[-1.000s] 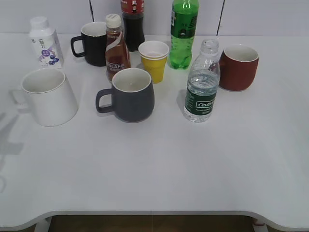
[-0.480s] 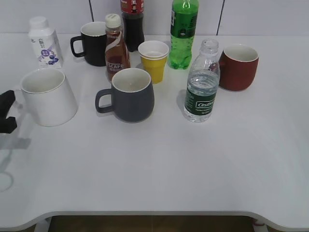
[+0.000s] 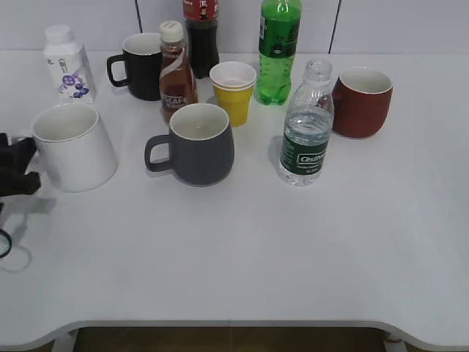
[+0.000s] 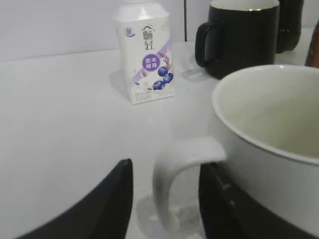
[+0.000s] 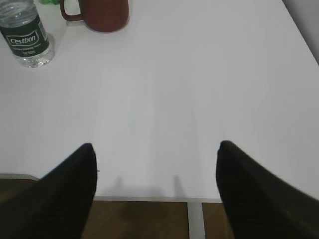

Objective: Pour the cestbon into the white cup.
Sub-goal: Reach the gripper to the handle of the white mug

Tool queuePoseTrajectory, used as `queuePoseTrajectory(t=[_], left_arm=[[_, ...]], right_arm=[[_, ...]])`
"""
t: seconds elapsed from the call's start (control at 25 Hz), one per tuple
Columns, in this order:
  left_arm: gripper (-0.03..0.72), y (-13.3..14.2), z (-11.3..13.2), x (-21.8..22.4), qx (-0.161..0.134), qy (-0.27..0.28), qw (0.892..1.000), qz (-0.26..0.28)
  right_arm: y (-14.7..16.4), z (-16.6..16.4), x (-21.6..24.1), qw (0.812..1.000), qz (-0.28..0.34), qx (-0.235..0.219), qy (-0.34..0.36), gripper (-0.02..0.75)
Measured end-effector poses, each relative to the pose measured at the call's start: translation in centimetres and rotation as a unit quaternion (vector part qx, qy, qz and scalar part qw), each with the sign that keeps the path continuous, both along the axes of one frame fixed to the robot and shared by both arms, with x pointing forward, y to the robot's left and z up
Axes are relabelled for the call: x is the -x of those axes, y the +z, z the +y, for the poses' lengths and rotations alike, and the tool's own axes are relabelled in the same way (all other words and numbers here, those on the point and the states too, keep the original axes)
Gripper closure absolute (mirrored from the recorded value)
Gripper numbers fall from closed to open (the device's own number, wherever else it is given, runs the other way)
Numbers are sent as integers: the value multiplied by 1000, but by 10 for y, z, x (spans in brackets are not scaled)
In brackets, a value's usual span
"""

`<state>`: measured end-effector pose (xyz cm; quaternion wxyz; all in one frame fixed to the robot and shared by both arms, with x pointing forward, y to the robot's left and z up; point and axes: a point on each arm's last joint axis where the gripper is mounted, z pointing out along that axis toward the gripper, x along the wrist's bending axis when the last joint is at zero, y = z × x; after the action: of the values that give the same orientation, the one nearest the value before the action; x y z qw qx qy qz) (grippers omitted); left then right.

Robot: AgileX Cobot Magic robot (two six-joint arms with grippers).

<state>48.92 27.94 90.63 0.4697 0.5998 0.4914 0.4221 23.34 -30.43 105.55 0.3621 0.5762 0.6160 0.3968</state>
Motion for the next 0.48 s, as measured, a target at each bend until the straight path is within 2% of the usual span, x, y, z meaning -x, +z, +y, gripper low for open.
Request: queuePoseTrajectory(t=[0.12,0.2,0.28,0.32,0.48], left_arm=[[396,-4,-1,-12,0,0,1000,0],[475,-6,-1,-17,-1,-3,1000,0],[598,-7,-2,-18,-3,-4,1000,1],[634,-7,-1,-18,-5,-4,1000,2],[649,-1,-2,-18,-11,-10,1000,-6]], right_arm=[[0,0,0,1000,0,0,0,181],[0,0,0,1000,0,0,0,181],[0,0,0,1000,0,0,0,181],[0,0,0,1000,0,0,0,181],[6,0,0,1000,-22,9,8,185]])
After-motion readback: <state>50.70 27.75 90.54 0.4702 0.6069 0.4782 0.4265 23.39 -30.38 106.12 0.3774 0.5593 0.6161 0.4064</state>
